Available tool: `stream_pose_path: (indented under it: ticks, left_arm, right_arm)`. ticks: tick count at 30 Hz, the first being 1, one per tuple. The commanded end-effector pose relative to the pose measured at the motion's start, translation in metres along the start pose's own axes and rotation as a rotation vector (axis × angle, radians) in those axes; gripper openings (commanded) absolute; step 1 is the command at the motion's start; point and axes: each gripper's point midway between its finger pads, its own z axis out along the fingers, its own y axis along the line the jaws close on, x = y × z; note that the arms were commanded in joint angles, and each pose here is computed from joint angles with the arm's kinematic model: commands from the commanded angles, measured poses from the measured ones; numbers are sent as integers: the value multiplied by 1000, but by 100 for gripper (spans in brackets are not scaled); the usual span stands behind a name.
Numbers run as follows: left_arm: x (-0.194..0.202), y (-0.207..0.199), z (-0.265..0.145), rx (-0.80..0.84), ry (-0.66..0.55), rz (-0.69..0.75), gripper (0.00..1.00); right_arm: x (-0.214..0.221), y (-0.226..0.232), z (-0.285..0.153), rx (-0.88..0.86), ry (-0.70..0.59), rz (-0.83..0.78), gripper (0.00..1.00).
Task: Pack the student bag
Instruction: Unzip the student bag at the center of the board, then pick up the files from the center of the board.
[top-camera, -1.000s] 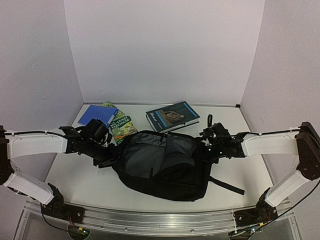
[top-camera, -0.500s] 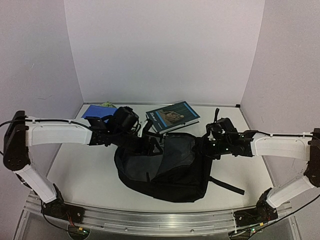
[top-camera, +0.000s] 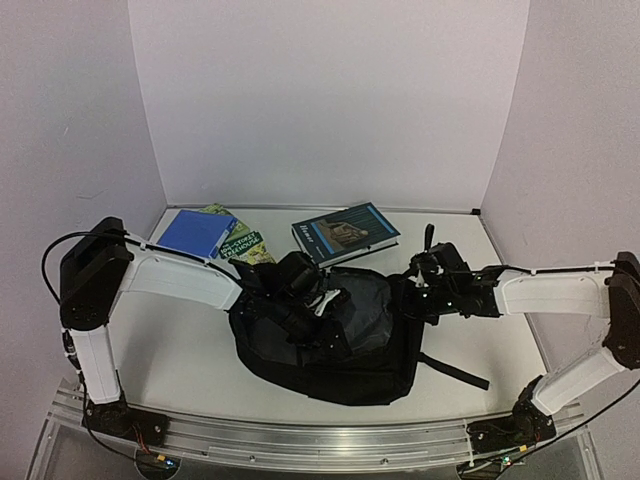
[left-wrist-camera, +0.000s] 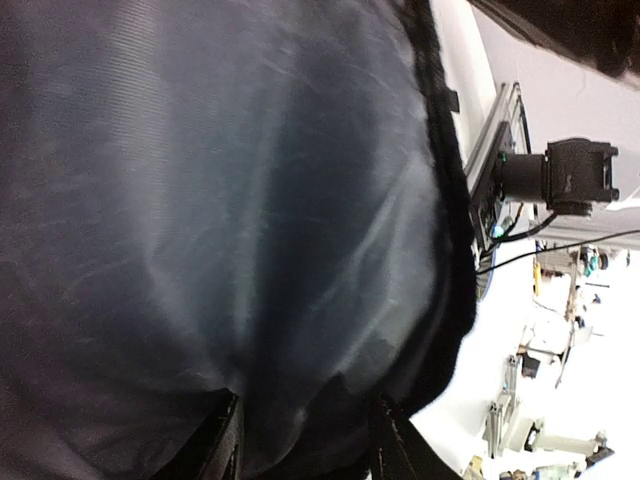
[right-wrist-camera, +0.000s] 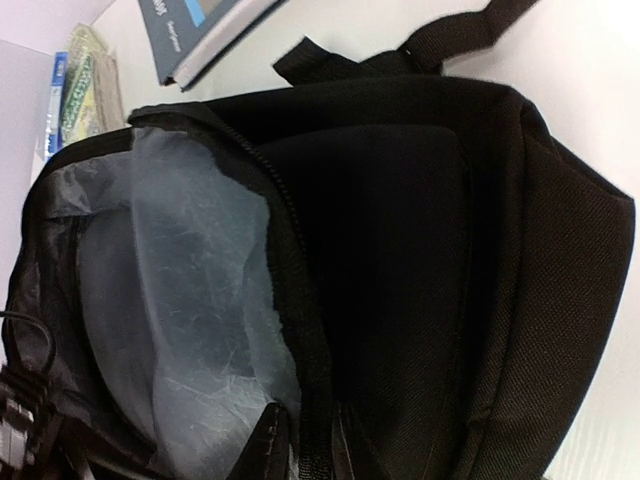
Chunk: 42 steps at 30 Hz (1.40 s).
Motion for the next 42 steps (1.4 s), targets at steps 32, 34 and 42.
stream_pose_path:
  ticks: [32, 34, 42]
  left_arm:
    - [-77, 17, -182, -298, -498, -107, 88]
    - [-91, 36, -210, -284, -610, -168, 89]
    - [-123, 141, -290, -185, -981, -428, 90]
  right_arm:
    - [-56, 60, -75, -208, -202, -26, 91]
    - [-57, 59, -74, -204, -208, -20, 91]
    - [-65, 61, -77, -197, -236, -16, 92]
